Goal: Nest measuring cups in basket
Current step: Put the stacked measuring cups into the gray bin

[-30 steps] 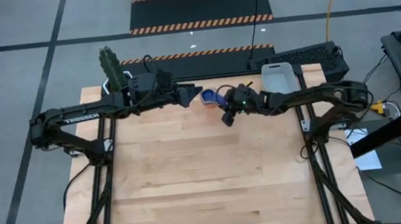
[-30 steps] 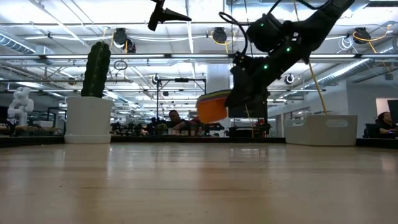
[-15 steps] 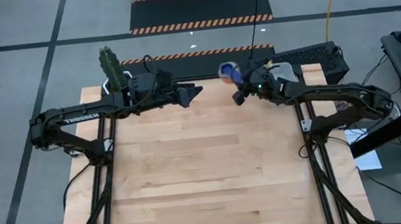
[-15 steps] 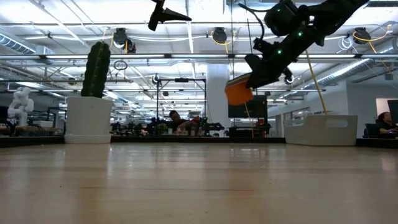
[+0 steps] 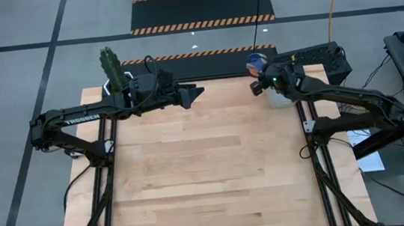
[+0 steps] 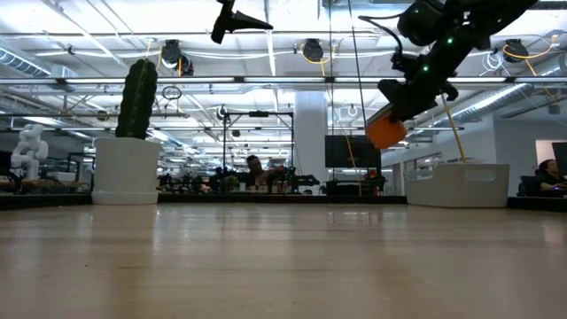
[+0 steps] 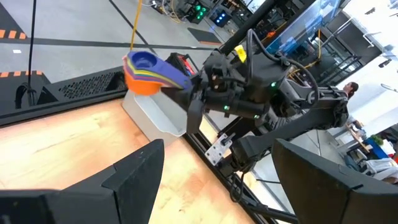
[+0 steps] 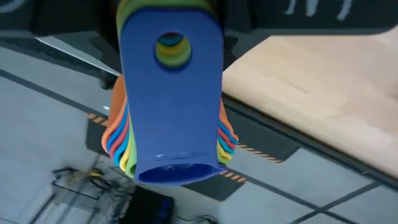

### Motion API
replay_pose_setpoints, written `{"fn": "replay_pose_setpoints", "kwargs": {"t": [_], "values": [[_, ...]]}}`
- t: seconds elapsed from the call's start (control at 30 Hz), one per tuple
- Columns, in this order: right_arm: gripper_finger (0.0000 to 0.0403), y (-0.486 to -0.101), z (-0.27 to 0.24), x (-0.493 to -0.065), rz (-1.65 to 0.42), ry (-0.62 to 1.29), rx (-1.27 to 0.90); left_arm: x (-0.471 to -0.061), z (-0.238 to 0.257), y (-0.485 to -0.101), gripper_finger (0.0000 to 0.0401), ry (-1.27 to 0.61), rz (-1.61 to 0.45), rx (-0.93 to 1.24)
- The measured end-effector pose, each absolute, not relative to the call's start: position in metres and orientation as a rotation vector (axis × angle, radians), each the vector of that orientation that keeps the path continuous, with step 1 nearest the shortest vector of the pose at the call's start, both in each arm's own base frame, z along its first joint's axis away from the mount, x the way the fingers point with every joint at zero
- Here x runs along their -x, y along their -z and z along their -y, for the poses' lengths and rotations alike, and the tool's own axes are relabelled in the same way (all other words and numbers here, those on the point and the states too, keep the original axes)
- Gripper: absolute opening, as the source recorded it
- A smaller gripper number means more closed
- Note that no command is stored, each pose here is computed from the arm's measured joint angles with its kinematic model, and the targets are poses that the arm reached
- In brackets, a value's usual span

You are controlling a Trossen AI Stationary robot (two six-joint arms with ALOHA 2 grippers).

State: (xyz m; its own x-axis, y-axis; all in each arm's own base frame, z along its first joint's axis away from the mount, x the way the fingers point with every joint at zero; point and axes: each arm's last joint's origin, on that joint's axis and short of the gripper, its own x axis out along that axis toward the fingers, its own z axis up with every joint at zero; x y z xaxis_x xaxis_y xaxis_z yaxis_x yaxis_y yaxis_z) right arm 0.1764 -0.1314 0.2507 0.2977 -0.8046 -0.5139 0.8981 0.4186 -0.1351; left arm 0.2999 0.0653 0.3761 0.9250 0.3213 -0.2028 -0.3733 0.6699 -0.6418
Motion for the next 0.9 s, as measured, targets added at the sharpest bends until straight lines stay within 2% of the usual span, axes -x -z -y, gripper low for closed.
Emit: {"fn": "replay_pose_setpoints", "kwargs": {"t": [0.17,0.4,0.73,0.9], "values": [[0.0118,-0.253,0.13,-0.159,-0.51,1.206,-0.236,-0.3,-0.065,-0.376,0.0298,-0.391,-0.076,0.737],[0.0116,-0.232,0.113,-0.131,-0.441,1.246,-0.326,-0.3,-0.065,-0.376,0.0298,-0.391,-0.076,0.737],[0.0087,-0.219,0.106,-0.114,-0.522,1.393,-0.308,-0.3,-0.067,-0.376,0.0298,-0.396,-0.075,0.737],[0.0078,-0.195,0.109,-0.111,-0.542,1.442,-0.375,-0.299,-0.069,-0.376,0.0298,-0.398,-0.074,0.739]]}}
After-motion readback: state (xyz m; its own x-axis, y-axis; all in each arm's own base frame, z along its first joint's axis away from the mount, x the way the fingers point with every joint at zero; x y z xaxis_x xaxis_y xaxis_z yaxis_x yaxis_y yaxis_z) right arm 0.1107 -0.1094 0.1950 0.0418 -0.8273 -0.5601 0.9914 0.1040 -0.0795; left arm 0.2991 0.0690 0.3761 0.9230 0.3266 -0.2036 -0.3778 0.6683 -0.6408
